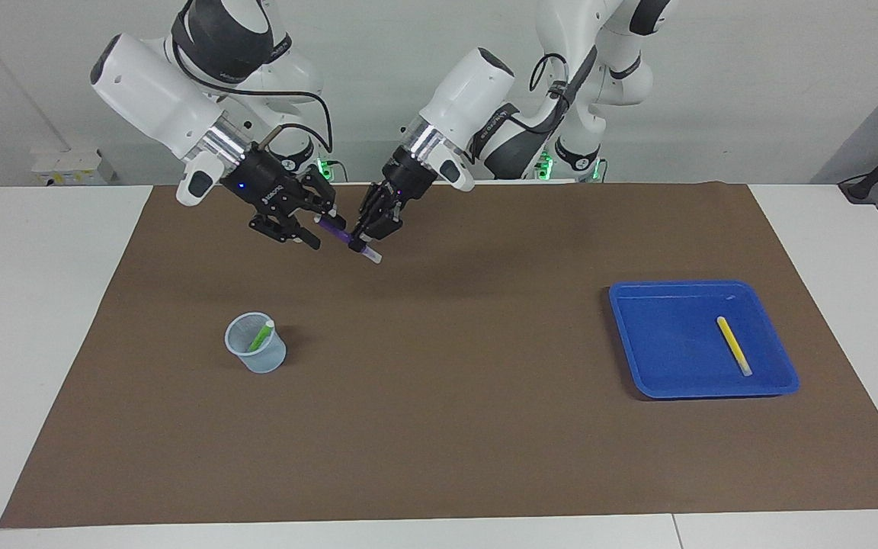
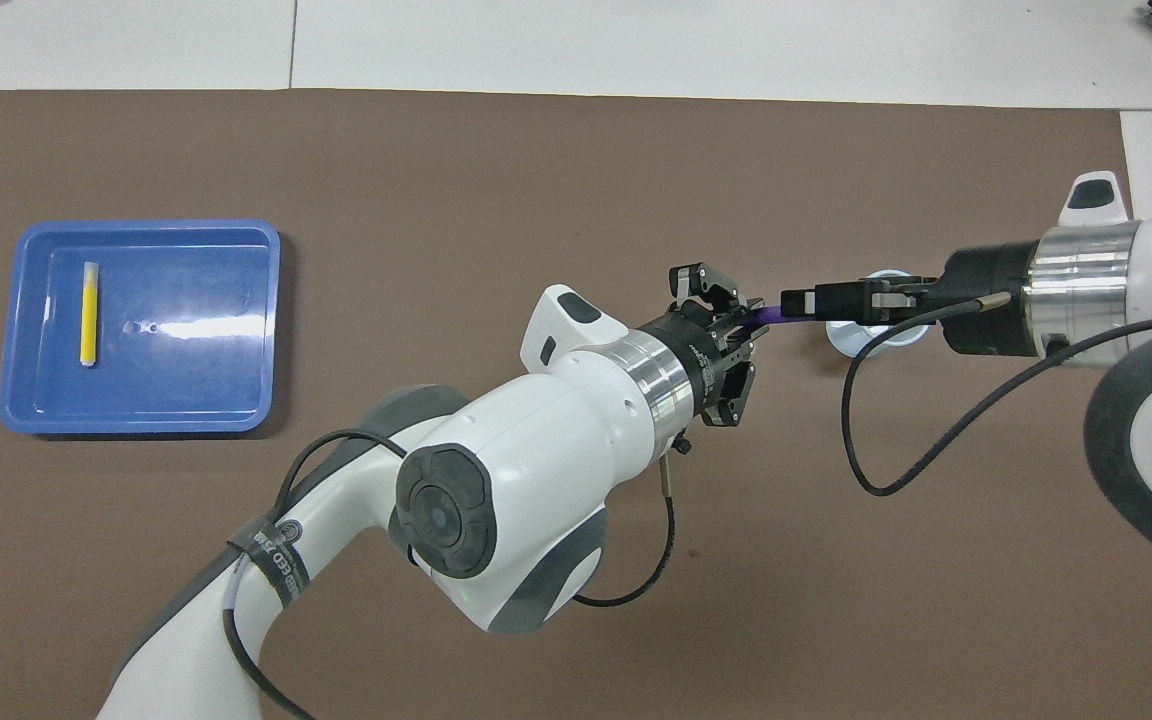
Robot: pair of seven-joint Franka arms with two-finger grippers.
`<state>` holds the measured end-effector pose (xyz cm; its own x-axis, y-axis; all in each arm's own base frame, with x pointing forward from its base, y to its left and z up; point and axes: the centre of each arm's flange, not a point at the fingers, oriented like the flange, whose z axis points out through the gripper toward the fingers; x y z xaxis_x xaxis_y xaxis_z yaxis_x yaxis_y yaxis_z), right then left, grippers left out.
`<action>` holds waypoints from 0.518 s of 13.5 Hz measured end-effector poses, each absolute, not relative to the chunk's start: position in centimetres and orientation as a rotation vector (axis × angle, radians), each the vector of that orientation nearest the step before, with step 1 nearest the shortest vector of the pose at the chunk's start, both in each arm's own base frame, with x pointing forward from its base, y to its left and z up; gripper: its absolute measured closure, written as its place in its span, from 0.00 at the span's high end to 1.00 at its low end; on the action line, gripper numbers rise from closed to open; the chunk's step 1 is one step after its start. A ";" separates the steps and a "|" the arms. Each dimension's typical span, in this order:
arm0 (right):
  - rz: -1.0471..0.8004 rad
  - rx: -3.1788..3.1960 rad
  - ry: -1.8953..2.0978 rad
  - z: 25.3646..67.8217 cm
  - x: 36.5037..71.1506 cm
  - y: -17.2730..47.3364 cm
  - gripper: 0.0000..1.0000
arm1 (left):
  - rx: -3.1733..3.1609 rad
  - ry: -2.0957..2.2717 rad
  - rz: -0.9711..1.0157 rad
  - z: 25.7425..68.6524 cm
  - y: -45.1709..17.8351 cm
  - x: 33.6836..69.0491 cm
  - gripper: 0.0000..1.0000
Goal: Transfer and insert pens with both arms
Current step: 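Open the left gripper and pull back while the right gripper takes the pen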
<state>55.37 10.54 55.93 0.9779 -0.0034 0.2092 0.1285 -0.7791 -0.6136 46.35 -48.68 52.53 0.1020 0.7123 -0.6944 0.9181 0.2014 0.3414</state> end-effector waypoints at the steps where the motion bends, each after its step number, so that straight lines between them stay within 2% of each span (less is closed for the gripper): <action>1: -0.261 -2.452 -0.087 55.9 55.4 10.5 0.42 | 1.562 1.660 -0.317 52.4 -48.7 46.3 0.17; 2: -0.260 -2.452 -0.087 55.9 55.4 10.5 0.37 | 1.563 1.661 -0.317 52.3 -48.7 46.3 0.17; 3: -0.260 -2.452 -0.087 55.9 55.4 10.5 0.37 | 1.564 1.662 -0.317 52.2 -48.7 46.3 0.17; 4: -0.260 -2.452 -0.088 55.9 55.3 10.6 0.31 | 1.565 1.662 -0.318 52.1 -48.7 46.3 0.17; 5: -0.260 -2.452 -0.089 55.9 55.3 10.6 0.30 | 1.565 1.663 -0.318 52.1 -48.7 46.3 0.17; 7: -0.263 -2.453 -0.094 56.0 55.3 10.8 0.18 | 1.566 1.663 -0.320 51.9 -48.8 46.2 0.17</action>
